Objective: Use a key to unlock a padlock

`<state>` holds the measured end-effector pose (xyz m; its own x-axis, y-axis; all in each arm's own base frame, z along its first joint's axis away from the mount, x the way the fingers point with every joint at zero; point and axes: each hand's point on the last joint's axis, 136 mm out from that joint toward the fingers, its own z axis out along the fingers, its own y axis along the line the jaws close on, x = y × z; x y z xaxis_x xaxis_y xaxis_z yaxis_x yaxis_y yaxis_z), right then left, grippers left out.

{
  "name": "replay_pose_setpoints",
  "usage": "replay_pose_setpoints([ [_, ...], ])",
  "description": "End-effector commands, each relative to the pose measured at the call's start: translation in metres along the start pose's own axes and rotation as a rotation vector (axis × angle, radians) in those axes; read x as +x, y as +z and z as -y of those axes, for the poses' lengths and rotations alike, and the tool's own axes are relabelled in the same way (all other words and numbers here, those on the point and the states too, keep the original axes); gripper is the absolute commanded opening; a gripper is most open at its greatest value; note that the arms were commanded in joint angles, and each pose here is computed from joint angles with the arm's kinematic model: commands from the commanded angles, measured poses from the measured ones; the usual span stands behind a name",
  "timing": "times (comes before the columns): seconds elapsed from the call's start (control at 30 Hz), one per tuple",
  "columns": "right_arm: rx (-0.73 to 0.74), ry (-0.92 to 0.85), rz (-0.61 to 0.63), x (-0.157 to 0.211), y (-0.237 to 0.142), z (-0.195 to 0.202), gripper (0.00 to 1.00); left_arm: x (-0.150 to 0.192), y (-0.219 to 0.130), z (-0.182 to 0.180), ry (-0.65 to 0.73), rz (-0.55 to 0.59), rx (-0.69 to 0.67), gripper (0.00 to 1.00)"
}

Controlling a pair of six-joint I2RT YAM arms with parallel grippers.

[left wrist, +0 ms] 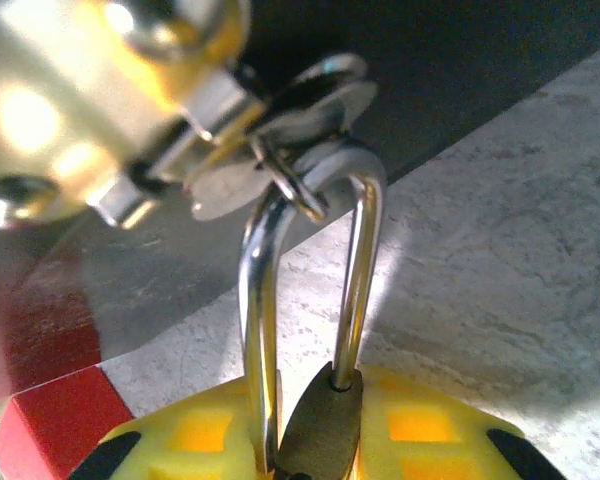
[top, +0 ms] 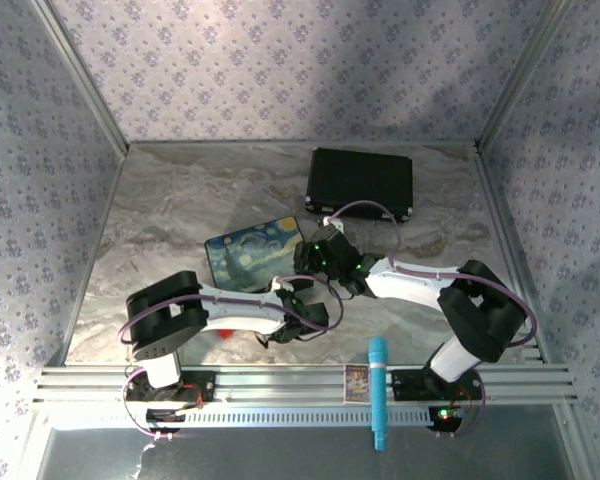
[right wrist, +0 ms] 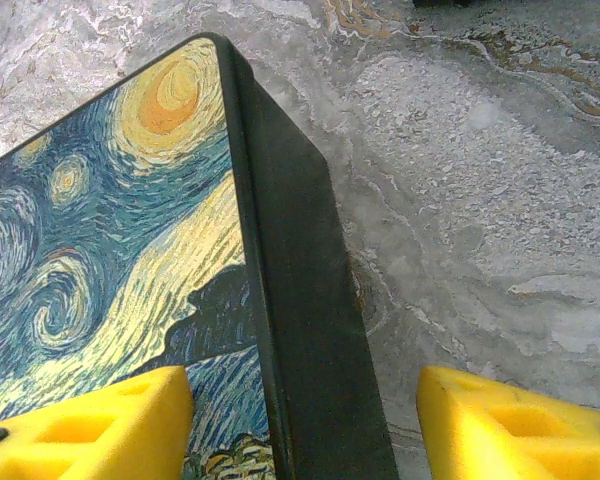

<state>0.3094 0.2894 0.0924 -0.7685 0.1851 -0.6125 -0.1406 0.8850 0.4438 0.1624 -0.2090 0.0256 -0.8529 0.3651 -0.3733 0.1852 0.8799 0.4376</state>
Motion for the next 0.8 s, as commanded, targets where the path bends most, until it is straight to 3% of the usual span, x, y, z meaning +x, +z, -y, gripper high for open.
replay_pose_setpoints([
  [0.0,0.155,-0.052,-0.233,0.068,0.003,0.051,0.62,-0.001,-0.003,0.011,0.005,0.002,0.020,0.24],
  [0.27,0.148,-0.044,-0.235,0.069,0.007,0.049,0.62,-0.006,-0.016,0.014,-0.008,0.028,0.059,0.25],
  [0.47,0.145,-0.044,-0.241,0.072,0.007,0.049,0.62,-0.007,-0.015,-0.003,-0.005,0.004,0.021,0.23],
  [0.6,0.148,-0.044,-0.236,0.072,0.006,0.051,0.62,-0.010,-0.017,-0.008,-0.012,0.021,0.101,0.26],
  [0.67,0.151,-0.041,-0.235,0.073,0.006,0.053,0.62,-0.013,-0.020,-0.007,-0.020,0.037,0.126,0.20],
  [0.77,0.144,-0.036,-0.235,0.074,0.008,0.052,0.62,-0.014,-0.017,-0.008,-0.012,0.031,0.097,0.05],
])
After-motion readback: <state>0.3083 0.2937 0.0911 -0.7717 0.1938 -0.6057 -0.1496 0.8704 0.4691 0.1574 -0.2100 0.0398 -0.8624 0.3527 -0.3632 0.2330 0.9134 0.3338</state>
